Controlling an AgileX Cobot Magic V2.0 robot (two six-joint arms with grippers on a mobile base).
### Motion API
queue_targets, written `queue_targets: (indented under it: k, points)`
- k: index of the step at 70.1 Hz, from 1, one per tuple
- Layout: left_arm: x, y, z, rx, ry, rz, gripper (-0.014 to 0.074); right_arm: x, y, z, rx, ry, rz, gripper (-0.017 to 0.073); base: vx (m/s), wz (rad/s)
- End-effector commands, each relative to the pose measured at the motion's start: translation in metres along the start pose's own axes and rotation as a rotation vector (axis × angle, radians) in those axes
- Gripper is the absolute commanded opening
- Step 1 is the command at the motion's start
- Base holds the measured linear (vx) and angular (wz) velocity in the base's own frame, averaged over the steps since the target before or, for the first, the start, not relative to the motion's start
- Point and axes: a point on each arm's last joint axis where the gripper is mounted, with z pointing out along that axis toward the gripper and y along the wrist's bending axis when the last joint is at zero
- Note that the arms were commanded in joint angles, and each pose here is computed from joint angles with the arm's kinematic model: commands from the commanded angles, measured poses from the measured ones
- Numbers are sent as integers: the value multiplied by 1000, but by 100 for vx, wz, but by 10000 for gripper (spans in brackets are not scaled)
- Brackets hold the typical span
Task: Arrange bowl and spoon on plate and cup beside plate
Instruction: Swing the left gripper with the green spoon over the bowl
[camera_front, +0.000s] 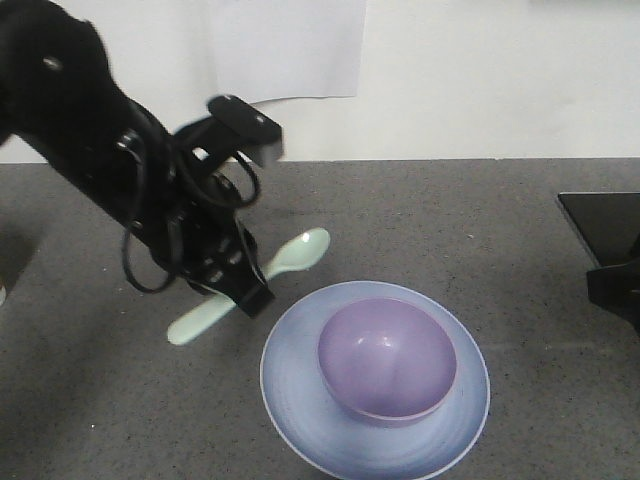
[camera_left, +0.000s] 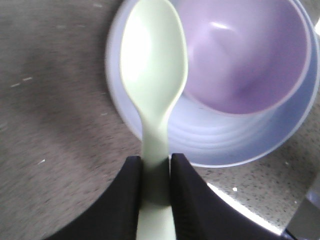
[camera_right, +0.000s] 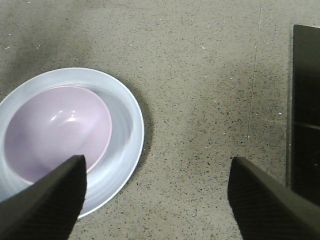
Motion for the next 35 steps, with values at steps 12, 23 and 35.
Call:
queue_targets:
  k: [12, 23, 35]
  points:
    - [-16, -45, 30, 79, 53, 152, -6, -12, 0, -8, -7, -95, 4, 570, 0, 0]
    - [-19, -50, 52, 58, 110, 188, -6, -12, 0, -8, -7, -95, 4, 570, 0, 0]
    - [-31, -50, 54, 48, 43, 189, -6, -11, 0, -7, -7, -93, 3, 570, 0, 0]
